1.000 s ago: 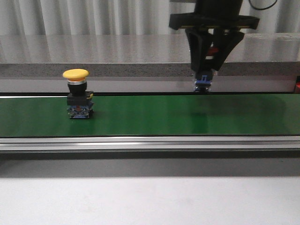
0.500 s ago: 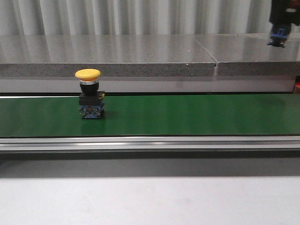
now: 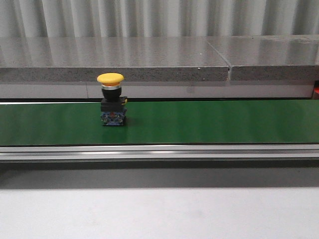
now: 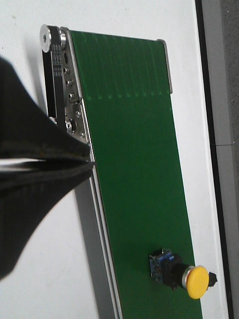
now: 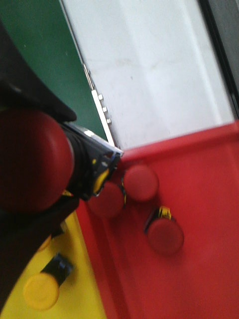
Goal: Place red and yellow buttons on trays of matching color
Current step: 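Carry the red button into the red tray and open the right gripper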
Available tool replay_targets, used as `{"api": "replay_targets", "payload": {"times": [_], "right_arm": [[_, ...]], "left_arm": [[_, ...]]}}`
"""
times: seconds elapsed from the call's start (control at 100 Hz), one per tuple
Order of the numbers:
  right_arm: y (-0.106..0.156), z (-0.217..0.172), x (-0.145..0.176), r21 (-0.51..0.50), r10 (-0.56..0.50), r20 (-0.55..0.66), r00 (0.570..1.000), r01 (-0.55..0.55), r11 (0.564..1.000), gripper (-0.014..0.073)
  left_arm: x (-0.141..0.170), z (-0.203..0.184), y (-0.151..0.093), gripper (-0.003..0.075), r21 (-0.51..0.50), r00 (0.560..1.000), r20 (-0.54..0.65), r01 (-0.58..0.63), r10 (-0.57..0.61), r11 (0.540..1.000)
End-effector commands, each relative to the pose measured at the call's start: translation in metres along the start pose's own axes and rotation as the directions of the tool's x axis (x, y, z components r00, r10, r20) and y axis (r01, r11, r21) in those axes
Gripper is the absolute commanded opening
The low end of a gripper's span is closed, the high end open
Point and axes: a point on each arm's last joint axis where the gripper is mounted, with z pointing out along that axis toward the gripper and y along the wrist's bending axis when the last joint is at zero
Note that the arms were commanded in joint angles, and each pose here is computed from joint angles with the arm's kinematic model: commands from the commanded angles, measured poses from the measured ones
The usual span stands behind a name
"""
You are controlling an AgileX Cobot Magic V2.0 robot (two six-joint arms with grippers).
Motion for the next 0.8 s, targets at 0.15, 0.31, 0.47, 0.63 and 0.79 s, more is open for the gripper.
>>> {"api": "replay_targets", "payload": {"times": [0.15,0.31,0.47,0.63,0.79], "right_arm": [[-0.043,-0.031,0.001,0.095,0.107,0.034,0.994,-0.110,0.989,0.0141],[-0.063,-0.019,0.003,0.144,0.183,0.007,0.983,-0.182,0.973,0.0141],[-0.077,0.004,0.005,0.166,0.217,-0.047,0.975,-0.206,0.964,0.0141],[-0.082,0.026,0.002,0.171,0.222,-0.072,0.972,-0.207,0.963,0.0141],[-0.085,0.047,0.000,0.177,0.226,-0.106,0.968,-0.206,0.963,0.0141]], "left_arm": [[-0.013,-0.004,-0.001,-0.0020,0.010,0.996,0.085,0.007,-0.007,1.000],[-0.013,-0.004,-0.001,-0.0020,0.010,0.996,0.085,0.007,-0.007,1.000],[-0.013,-0.004,-0.001,-0.0020,0.010,0.996,0.085,0.007,-0.007,1.000],[-0.013,-0.004,-0.001,-0.0020,0.010,0.996,0.085,0.007,-0.007,1.000],[-0.013,-0.004,-0.001,-0.0020,0.010,0.996,0.085,0.007,-0.007,1.000]]}}
